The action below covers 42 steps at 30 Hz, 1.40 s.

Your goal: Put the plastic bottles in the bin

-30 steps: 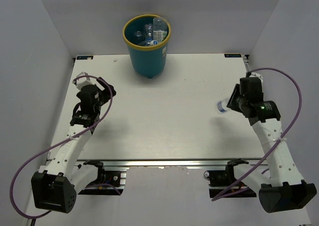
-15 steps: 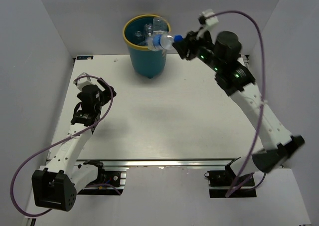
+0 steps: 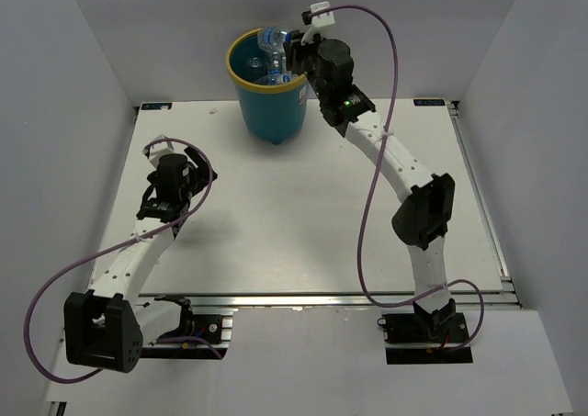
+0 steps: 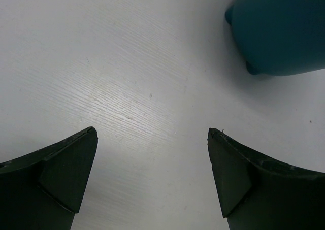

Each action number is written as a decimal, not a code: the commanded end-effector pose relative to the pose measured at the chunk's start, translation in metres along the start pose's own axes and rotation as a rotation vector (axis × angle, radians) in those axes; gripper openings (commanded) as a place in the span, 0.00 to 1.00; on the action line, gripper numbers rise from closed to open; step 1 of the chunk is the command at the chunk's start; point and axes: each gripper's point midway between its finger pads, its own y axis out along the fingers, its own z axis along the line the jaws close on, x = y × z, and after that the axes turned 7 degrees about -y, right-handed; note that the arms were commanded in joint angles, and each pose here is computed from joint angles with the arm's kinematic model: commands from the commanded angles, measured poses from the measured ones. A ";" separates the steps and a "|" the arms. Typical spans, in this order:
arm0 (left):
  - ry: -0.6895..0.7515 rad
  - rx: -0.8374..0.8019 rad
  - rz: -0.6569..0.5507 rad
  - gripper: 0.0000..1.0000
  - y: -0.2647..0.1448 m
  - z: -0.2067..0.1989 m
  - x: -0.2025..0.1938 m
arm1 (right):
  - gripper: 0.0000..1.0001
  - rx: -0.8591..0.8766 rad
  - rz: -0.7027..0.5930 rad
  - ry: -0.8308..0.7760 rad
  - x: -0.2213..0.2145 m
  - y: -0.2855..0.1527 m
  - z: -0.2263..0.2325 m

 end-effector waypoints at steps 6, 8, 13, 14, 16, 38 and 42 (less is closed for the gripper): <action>0.000 -0.018 -0.028 0.98 0.001 -0.012 0.014 | 0.00 -0.030 -0.232 0.000 0.035 0.030 0.010; 0.000 -0.016 -0.024 0.98 0.002 -0.012 0.012 | 0.00 -0.024 -0.221 0.006 0.022 0.036 0.014; 0.008 0.000 -0.022 0.98 0.003 -0.009 0.012 | 0.81 -0.020 -0.191 0.008 0.003 0.044 0.018; 0.009 -0.002 -0.022 0.98 0.003 -0.009 0.012 | 0.89 -0.018 -0.192 0.008 0.003 0.043 0.018; 0.007 -0.003 -0.026 0.98 0.003 -0.009 0.013 | 0.89 -0.014 -0.200 0.004 0.009 0.041 0.018; 0.017 0.045 -0.041 0.98 0.004 -0.009 0.024 | 0.89 -0.194 0.337 -0.063 -0.023 -0.140 -0.062; 0.012 0.064 -0.058 0.98 0.000 -0.007 0.031 | 0.89 -0.228 0.459 0.054 -0.103 -0.211 -0.080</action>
